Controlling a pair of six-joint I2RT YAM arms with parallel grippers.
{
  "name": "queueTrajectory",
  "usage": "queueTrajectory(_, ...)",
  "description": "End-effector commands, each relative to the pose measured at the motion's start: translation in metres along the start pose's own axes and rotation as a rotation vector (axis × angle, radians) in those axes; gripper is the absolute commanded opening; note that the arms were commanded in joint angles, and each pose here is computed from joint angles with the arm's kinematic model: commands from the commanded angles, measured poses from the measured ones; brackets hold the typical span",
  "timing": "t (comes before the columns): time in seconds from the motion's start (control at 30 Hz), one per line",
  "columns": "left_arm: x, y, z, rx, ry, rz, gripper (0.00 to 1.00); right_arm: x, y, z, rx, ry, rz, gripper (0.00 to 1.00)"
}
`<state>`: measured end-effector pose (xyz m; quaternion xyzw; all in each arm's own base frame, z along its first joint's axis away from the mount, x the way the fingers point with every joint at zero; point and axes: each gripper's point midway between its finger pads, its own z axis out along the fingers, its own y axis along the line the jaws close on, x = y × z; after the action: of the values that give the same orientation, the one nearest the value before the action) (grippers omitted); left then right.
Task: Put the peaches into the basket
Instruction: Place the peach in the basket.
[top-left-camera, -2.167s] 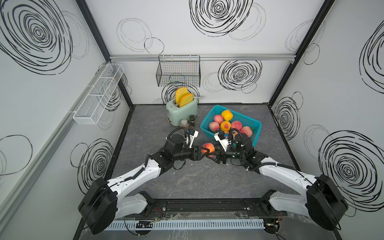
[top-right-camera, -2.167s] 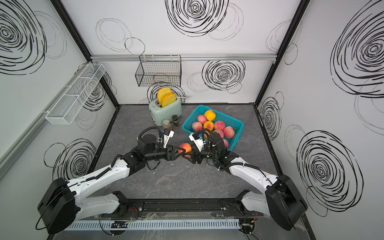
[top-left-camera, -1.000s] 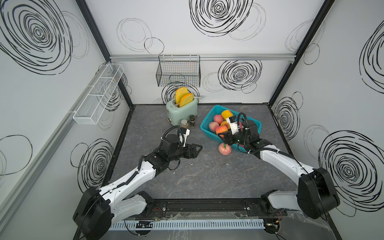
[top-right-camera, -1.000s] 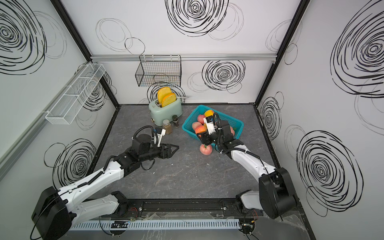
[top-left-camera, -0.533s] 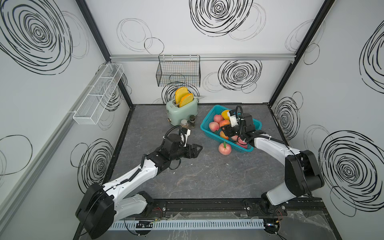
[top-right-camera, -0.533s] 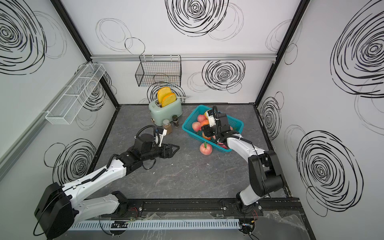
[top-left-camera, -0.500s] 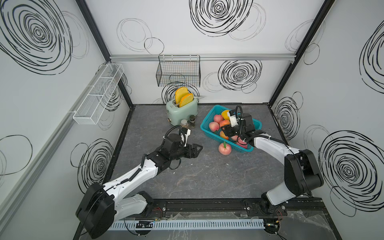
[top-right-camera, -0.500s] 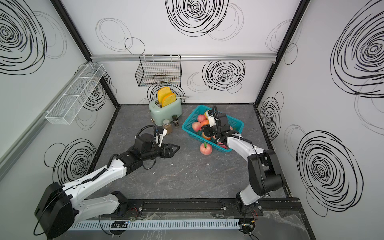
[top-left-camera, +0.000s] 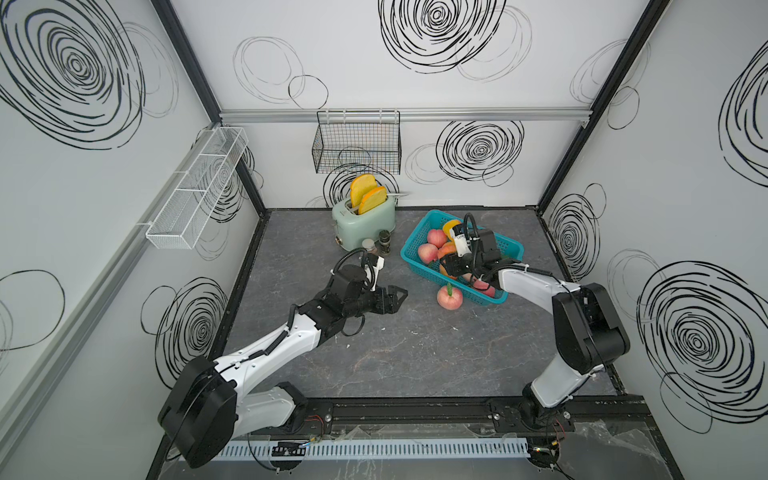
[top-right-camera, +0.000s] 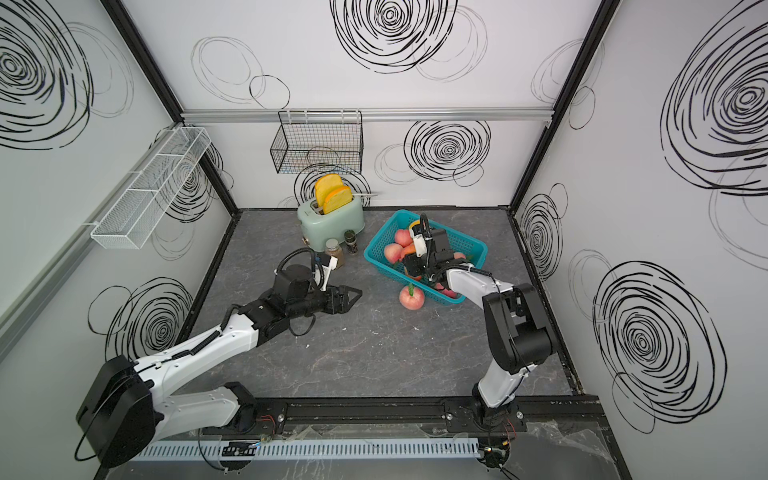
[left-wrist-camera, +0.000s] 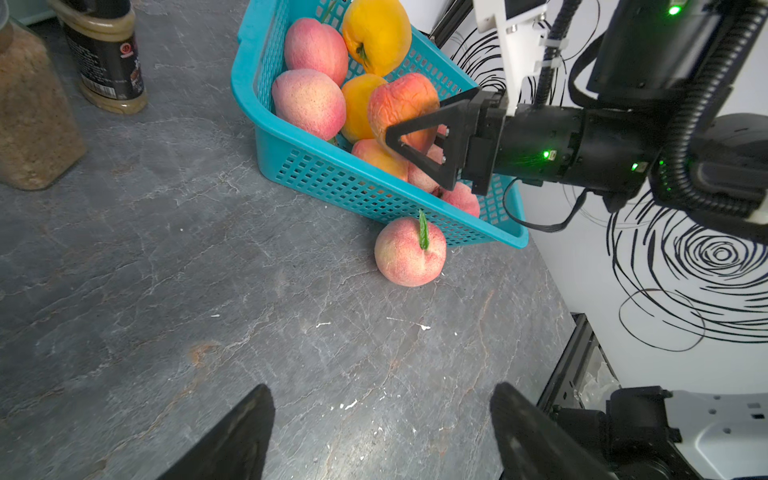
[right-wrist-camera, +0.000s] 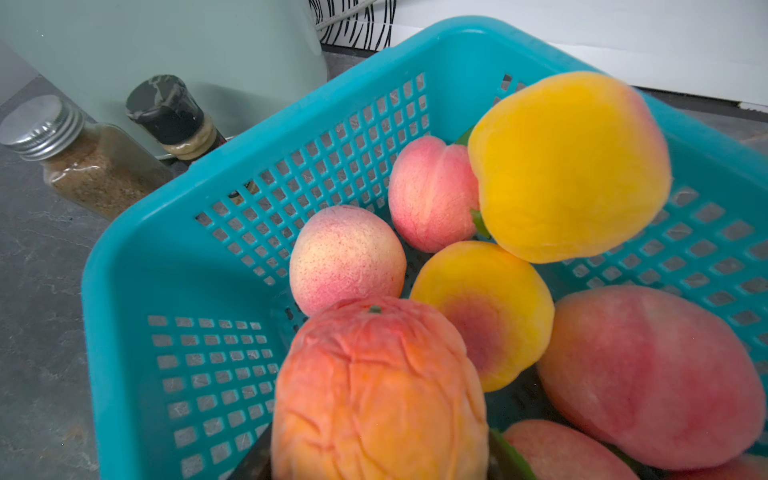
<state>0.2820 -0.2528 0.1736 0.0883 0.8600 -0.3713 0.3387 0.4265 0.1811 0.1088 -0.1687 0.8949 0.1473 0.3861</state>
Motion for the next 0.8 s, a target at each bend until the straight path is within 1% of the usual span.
queueTrajectory(0.0, -0.021, -0.015, 0.002, 0.042, -0.057, 0.037, 0.86, -0.013, -0.001, 0.002, 0.005, -0.032, -0.010, 0.59)
queueTrajectory(0.13, -0.020, -0.016, 0.004, 0.043, -0.055, 0.037, 0.86, -0.010, -0.004, 0.005, 0.016, -0.020, -0.012, 0.60)
queueTrajectory(0.4, -0.017, -0.016, 0.006, 0.046, -0.047, 0.038, 0.86, -0.007, -0.005, 0.007, 0.022, -0.011, -0.011, 0.66)
queueTrajectory(0.77, -0.013, -0.017, 0.009, 0.046, -0.036, 0.040, 0.89, -0.015, -0.002, -0.004, 0.013, -0.042, -0.015, 0.73)
